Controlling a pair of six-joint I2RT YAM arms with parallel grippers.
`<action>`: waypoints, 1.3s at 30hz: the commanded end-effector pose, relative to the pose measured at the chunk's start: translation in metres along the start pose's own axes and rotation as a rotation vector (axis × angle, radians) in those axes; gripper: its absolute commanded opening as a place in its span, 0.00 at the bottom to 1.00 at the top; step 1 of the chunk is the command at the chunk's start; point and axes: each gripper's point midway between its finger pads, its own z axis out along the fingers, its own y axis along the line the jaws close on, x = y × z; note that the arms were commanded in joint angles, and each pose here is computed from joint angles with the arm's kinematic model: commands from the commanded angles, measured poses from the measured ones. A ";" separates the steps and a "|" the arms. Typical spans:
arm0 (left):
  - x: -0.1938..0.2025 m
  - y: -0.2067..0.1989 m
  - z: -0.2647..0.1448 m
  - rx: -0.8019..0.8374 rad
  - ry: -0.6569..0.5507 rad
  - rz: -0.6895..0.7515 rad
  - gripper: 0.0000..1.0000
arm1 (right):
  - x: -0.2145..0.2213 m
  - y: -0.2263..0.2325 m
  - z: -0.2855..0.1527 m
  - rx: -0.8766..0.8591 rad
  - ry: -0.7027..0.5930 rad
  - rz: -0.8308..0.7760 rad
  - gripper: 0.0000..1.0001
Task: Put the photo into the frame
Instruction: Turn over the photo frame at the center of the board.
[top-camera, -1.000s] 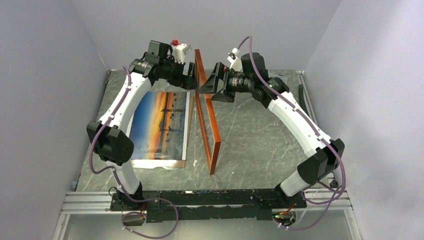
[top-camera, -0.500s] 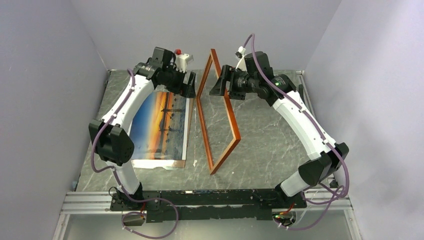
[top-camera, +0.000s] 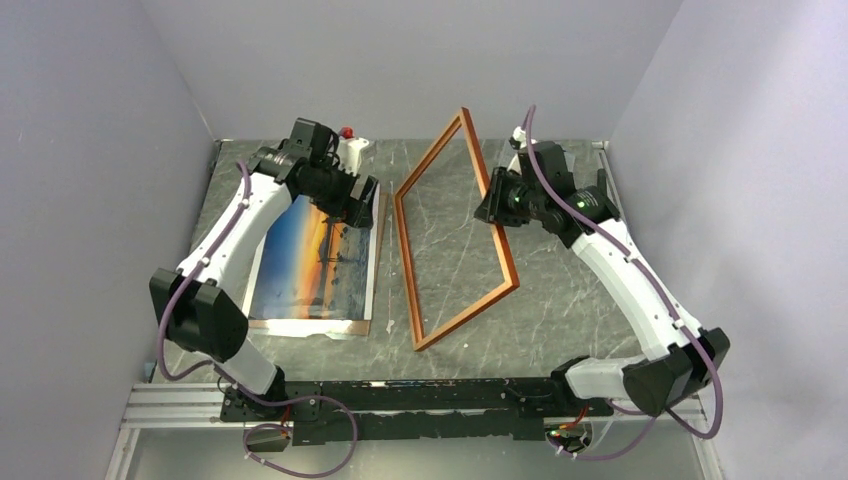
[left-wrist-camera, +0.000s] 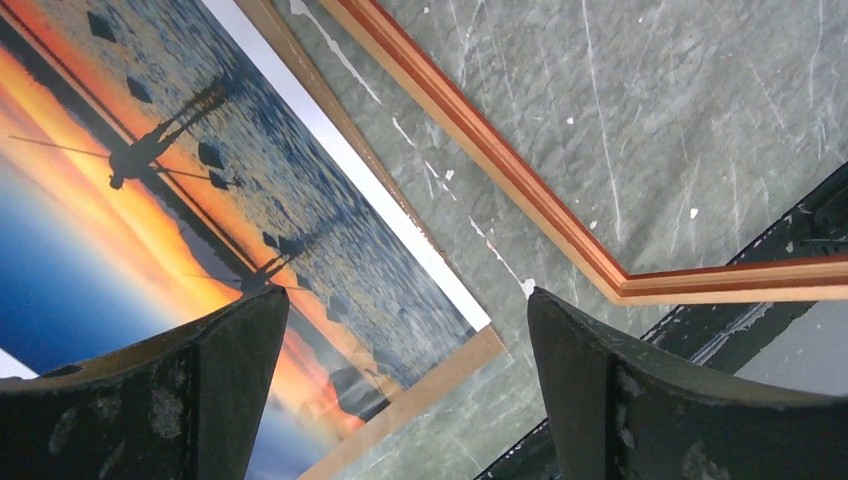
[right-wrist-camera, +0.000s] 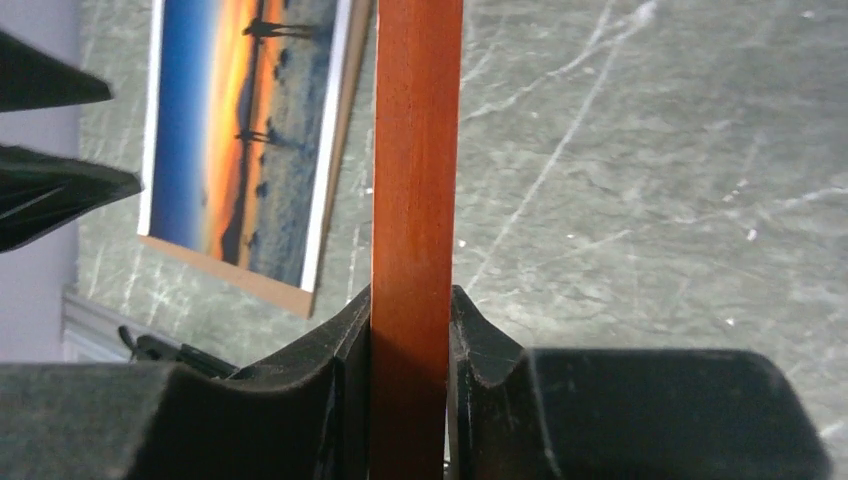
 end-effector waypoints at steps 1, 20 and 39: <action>0.005 -0.003 -0.024 -0.035 -0.034 0.037 0.95 | -0.009 -0.018 -0.009 0.052 -0.102 -0.048 0.28; 0.035 0.004 -0.026 -0.084 -0.018 0.048 0.95 | 0.057 -0.104 -0.008 0.334 -0.098 -0.045 0.21; 0.047 0.008 -0.006 -0.060 0.034 0.058 0.95 | 0.122 -0.177 0.011 0.618 -0.038 0.053 0.19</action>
